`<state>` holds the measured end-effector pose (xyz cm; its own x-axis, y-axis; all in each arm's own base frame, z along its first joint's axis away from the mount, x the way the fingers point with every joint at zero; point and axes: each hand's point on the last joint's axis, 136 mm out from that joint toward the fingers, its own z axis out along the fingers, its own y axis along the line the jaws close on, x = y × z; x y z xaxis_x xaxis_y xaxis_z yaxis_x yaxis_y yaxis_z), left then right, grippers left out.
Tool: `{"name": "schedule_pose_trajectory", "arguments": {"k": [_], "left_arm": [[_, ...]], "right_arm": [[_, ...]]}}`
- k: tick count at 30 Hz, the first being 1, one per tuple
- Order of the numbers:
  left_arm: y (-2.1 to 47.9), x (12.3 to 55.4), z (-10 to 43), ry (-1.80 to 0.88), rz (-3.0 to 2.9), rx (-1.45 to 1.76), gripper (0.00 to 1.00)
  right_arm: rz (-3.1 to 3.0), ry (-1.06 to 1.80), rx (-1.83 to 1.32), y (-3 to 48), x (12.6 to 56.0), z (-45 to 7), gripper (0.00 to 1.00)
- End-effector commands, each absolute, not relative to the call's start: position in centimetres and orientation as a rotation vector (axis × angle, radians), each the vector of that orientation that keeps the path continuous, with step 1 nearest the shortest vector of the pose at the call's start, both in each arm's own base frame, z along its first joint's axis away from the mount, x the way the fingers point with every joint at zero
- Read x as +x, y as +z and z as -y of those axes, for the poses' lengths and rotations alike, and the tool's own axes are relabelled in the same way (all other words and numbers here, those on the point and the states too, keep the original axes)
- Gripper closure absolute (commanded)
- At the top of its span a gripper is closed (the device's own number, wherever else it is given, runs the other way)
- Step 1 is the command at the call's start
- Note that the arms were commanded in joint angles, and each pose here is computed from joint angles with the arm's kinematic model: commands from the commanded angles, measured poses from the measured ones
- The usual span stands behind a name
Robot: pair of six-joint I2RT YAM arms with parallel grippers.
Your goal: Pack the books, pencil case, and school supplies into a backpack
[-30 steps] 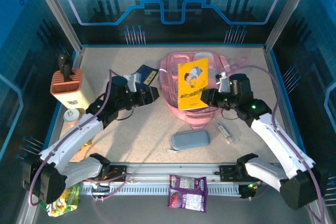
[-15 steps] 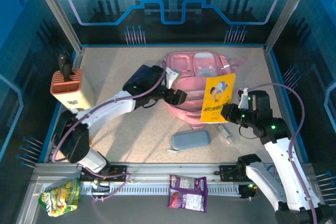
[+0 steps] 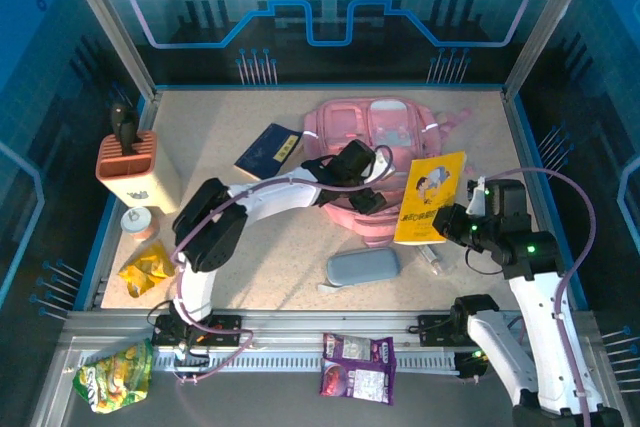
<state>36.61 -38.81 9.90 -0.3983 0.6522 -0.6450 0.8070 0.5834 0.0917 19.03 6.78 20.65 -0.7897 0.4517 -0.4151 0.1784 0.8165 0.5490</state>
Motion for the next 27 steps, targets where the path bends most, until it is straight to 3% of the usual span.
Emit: {"name": "schedule_pose_trajectory", "arguments": {"k": [1, 7, 12, 18, 20, 27], "left_arm": [[8.9, 38.2, 39.0, -0.215, -2.156, 1.188, 0.2], [8.1, 40.1, 39.2, -0.12, -2.149, 1.163, 0.39], [8.2, 40.2, 39.6, -0.121, -2.143, 1.185, 0.67], [12.7, 40.6, 39.5, -0.12, -2.061, 1.157, 0.96], [14.9, 41.0, 39.4, -0.107, -2.02, 1.135, 1.0], [22.9, 42.4, 38.8, -0.109, -1.895, 1.042, 1.0]], "right_arm": [[-2.379, 0.74, 0.447, 22.2, 19.8, -7.3, 1.0], [-2.376, 0.742, 0.441, 22.4, 19.9, -7.3, 1.0], [-2.372, 0.746, 0.45, 22.5, 19.8, -7.2, 1.0], [-2.382, 0.713, 0.472, 22.9, 19.2, -6.7, 1.0], [-2.394, 0.681, 0.497, 22.9, 18.8, -6.2, 1.0], [-2.412, 0.565, 0.546, 23.6, 17.3, -4.7, 1.0]]}}
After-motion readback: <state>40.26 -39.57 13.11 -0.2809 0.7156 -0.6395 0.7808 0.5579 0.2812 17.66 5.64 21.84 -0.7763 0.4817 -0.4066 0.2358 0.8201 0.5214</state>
